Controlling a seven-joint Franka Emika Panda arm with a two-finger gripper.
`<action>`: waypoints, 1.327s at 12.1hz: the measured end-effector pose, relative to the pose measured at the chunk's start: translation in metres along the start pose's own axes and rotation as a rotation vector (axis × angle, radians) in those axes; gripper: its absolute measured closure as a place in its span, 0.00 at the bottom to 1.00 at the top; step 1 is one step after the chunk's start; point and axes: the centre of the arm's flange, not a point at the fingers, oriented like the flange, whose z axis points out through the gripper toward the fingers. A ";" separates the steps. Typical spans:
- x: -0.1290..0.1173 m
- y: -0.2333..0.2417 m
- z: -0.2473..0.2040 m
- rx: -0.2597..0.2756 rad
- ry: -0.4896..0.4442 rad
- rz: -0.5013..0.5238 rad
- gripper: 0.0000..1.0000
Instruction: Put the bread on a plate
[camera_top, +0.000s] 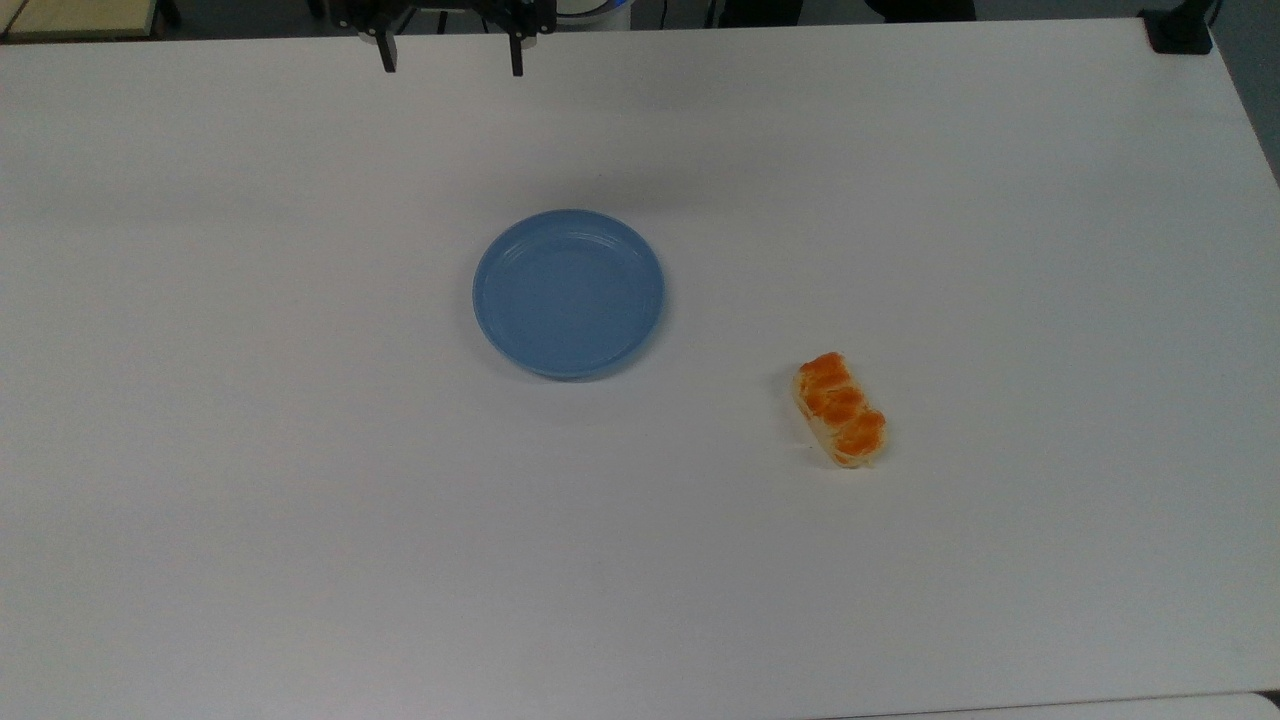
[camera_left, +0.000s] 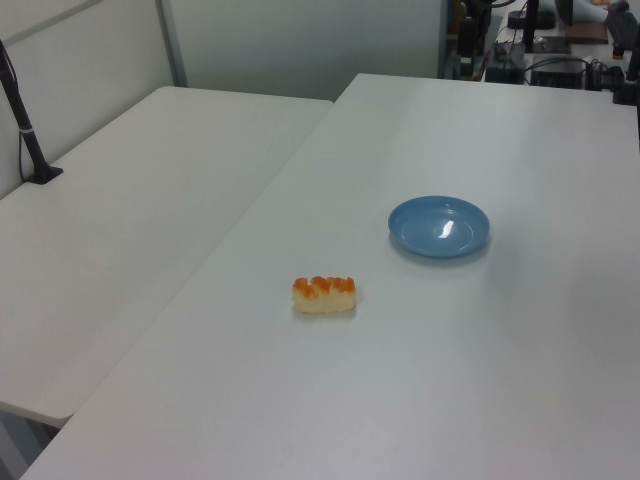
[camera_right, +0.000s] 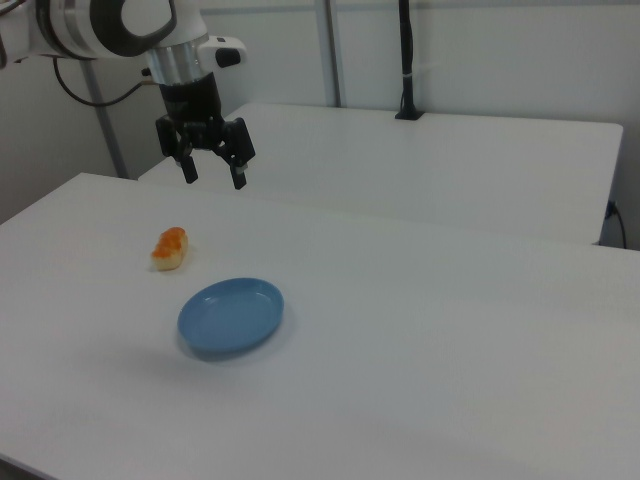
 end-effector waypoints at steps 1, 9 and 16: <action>0.000 -0.006 0.002 0.001 -0.004 -0.010 0.00; 0.000 -0.013 0.013 0.004 -0.028 0.050 0.00; 0.039 -0.091 0.076 0.111 -0.042 0.047 0.00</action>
